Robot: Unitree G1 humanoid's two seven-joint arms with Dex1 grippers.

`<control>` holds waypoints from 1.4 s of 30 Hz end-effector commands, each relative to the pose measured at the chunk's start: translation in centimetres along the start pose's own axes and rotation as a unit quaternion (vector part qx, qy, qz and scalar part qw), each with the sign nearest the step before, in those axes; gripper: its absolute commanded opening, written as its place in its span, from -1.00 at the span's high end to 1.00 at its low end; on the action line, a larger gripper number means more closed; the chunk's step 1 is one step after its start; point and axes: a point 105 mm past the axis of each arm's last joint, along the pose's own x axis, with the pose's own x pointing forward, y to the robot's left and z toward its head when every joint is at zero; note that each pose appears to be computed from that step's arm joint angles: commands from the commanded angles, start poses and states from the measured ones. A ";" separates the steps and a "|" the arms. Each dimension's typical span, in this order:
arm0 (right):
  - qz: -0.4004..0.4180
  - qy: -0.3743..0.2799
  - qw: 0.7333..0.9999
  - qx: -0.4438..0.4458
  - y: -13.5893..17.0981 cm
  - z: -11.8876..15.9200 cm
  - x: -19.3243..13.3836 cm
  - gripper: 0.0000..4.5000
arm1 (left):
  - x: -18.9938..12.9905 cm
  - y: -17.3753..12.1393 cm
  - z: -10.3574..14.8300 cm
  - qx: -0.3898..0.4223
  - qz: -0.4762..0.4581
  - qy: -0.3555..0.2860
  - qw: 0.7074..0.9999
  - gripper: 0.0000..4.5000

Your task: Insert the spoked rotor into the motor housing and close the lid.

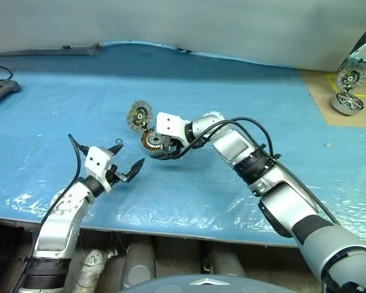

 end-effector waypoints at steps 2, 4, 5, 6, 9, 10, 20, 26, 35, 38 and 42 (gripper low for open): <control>-0.007 0.006 0.999 -0.033 -1.3 0.3 0.5 -0.99 | -0.3 -0.2 0.2 0.016 0.000 -0.015 1.000 -1.00; -0.003 0.009 1.000 -0.029 -1.4 0.0 0.7 -0.99 | -0.4 -0.3 0.0 0.017 0.000 -0.015 1.000 -1.00; -0.003 0.015 0.999 -0.031 -1.5 -0.4 0.9 -0.99 | -0.4 -0.3 0.0 0.017 0.000 -0.015 1.000 -1.00; -0.002 0.023 0.999 -0.031 -1.5 -0.9 1.0 -0.99 | -0.4 -0.3 -0.1 0.017 -0.001 -0.015 1.000 -1.00; 0.002 0.036 0.999 -0.033 -1.4 -1.8 1.2 -0.99 | -0.3 -0.4 -0.2 0.017 -0.002 -0.016 1.000 -1.00; 0.006 0.038 0.999 -0.033 -1.4 -1.9 1.2 -0.99 | -0.3 -0.4 -0.2 0.017 -0.002 -0.017 1.000 -1.00; 0.036 0.044 0.997 -0.048 -0.2 -3.1 0.8 -0.99 | 0.3 -0.5 0.0 0.019 0.001 -0.021 1.000 -1.00; 0.027 0.028 0.998 -0.045 -0.8 -2.0 0.7 -0.99 | 0.4 -0.4 0.3 0.022 0.003 -0.021 1.000 -1.00; 0.047 0.076 0.995 -0.042 -0.1 -3.8 1.5 -0.72 | 0.4 -0.4 1.0 0.026 0.007 -0.027 0.999 -1.00; 0.049 0.077 0.995 -0.043 0.0 -3.7 1.7 -0.29 | 0.4 -0.4 1.0 0.027 0.010 -0.028 0.999 -1.00; 0.051 0.073 0.995 -0.046 0.0 -3.3 2.0 0.21 | 0.4 -0.4 1.0 0.026 0.011 -0.028 0.999 -1.00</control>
